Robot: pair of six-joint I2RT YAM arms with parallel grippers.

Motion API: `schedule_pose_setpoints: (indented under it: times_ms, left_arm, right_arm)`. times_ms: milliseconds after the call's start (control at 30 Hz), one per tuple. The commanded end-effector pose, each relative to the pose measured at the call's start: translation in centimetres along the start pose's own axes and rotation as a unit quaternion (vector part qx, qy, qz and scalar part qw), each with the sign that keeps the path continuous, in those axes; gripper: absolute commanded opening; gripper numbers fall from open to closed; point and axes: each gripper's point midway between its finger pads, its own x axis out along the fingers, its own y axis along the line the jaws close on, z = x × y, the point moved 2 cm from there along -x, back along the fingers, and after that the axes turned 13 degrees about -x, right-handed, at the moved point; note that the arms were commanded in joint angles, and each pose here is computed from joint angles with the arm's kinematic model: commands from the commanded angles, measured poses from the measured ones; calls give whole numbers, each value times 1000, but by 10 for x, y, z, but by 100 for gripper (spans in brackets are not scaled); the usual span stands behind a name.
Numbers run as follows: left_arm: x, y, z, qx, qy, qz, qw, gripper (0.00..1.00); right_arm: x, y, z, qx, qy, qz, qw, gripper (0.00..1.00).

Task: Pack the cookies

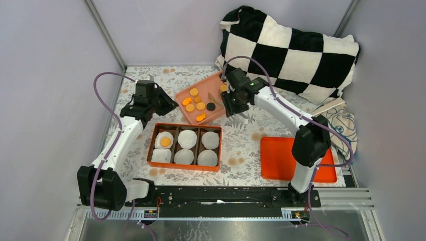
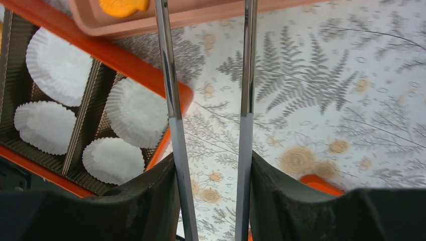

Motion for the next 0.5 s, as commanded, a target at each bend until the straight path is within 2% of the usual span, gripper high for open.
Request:
schedule_pose_setpoints:
  times_ms: [0, 233, 467]
  left_arm:
    - [0, -6, 7, 12, -11, -13, 1000, 28]
    - [0, -4, 8, 14, -13, -6, 1000, 28]
    - [2, -4, 8, 14, -12, -7, 1000, 28]
  right_arm:
    - [13, 38, 2, -47, 3, 37, 998, 51]
    - [33, 48, -20, -61, 39, 27, 997, 51]
    - [28, 31, -17, -67, 32, -24, 997, 51]
